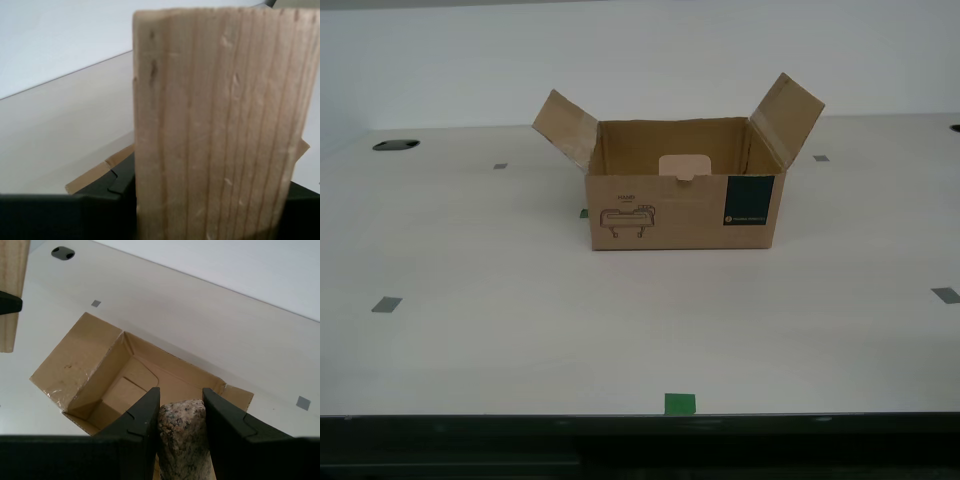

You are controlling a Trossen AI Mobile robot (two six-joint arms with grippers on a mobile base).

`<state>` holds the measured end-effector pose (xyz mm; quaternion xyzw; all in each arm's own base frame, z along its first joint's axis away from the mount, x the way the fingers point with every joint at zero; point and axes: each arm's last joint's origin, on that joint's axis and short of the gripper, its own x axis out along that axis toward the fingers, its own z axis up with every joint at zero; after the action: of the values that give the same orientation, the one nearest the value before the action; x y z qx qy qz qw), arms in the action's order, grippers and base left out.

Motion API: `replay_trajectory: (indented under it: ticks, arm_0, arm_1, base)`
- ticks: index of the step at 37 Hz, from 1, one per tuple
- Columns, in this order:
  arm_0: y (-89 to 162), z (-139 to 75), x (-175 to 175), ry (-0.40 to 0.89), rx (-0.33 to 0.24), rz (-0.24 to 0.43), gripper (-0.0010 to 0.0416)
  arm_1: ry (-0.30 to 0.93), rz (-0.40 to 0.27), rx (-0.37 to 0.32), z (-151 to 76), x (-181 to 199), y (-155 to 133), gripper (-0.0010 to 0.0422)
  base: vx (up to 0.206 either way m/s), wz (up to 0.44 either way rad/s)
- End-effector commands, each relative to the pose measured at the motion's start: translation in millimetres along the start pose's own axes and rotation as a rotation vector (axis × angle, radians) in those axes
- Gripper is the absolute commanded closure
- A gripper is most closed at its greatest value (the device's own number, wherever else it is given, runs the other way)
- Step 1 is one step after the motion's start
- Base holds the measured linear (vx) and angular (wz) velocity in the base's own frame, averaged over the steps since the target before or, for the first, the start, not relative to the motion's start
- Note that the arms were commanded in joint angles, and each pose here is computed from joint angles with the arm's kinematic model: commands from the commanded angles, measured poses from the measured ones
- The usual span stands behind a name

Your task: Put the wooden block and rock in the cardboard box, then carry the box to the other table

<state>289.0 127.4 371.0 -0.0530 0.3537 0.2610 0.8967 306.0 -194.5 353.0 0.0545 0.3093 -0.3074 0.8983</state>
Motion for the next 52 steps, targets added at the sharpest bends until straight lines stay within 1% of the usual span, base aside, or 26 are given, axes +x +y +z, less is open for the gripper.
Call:
replay_trajectory:
  ticks: [1,9,19,25,28,31,43,47,52]
  arm_0:
    - [4,0,6,0.007,-0.004,0.014,0.0407]
    - [8,-5,20,0.023,-0.004,0.029,0.0407]
    - [6,-32,48,0.054,0.014,0.032,0.0407]
    - [6,-44,61,0.046,0.017,0.039,0.0407]
    - [6,-50,66,0.039,0.016,0.041,0.0407]
    - [5,-56,72,0.029,0.014,0.043,0.0407]
    - [3,-76,89,-0.021,0.014,0.044,0.0407]
    - [2,-83,94,-0.038,0.015,0.045,0.0407]
    - [2,-92,99,-0.042,0.018,0.044,0.0407]
  arm_1:
    - [0.004,-0.007,-0.012,-6,5,0,0.0413]
    - [0.014,-0.008,-0.020,-18,16,1,0.0413]
    - [0.024,-0.009,-0.031,-32,27,2,0.0413]
    - [0.043,-0.008,-0.043,-42,33,2,0.0413]
    - [0.062,-0.011,-0.050,-46,42,3,0.0413]
    - [0.092,-0.038,-0.059,-50,55,2,0.0413]
    - [0.198,-0.039,-0.067,-68,102,5,0.0413]
    - [0.229,-0.064,-0.071,-74,116,4,0.0413]
    - [0.265,-0.070,-0.068,-81,133,1,0.0413]
  base:
    - [0.000,0.000]
    - [0.000,0.000]
    - [0.000,0.000]
    - [0.000,0.000]
    - [0.000,0.000]
    - [0.000,0.000]
    - [0.000,0.000]
    - [0.000,0.000]
    - [0.000,0.000]
